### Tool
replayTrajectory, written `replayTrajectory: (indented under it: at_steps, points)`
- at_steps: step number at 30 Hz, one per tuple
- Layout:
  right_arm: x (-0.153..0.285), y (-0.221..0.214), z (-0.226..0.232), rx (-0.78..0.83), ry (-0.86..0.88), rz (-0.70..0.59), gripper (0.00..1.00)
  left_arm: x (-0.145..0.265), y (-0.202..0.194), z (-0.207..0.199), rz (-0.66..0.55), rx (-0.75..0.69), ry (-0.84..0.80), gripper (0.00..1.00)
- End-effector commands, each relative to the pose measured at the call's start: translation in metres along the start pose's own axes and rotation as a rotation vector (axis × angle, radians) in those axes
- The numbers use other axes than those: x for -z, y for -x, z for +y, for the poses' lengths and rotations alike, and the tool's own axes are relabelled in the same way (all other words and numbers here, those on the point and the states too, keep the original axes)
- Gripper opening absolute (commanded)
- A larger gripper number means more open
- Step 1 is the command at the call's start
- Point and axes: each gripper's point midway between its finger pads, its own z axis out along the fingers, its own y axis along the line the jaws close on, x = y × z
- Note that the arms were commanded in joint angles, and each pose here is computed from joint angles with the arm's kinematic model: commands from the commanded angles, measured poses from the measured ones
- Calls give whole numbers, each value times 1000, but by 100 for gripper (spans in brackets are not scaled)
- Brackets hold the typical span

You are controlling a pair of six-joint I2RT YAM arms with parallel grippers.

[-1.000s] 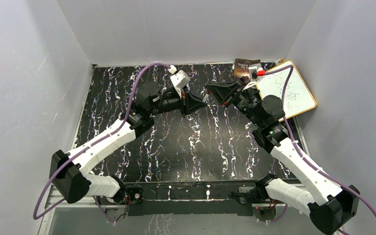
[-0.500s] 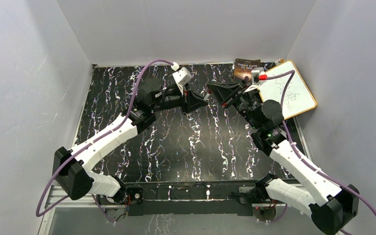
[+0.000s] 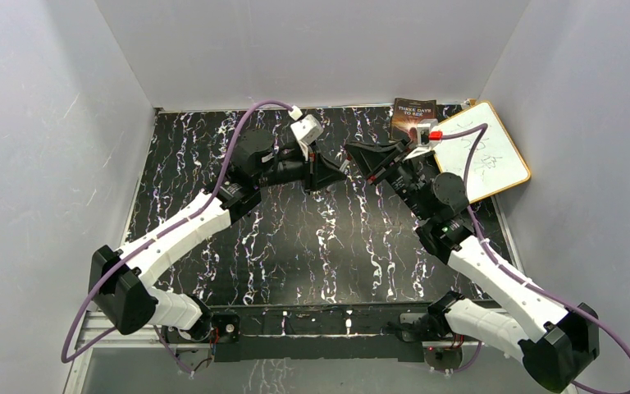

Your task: Insert the pens into the pen caps

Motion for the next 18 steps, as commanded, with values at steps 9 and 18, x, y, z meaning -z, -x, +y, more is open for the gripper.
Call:
replayTrajectory:
  at_steps: [9, 18]
  points:
    - [78, -182, 16, -187, 80, 665, 0, 50, 210, -18, -632, -280, 99, 0]
    - [87, -207, 16, -204, 68, 715, 0, 54, 223, -18, -664, -290, 111, 0]
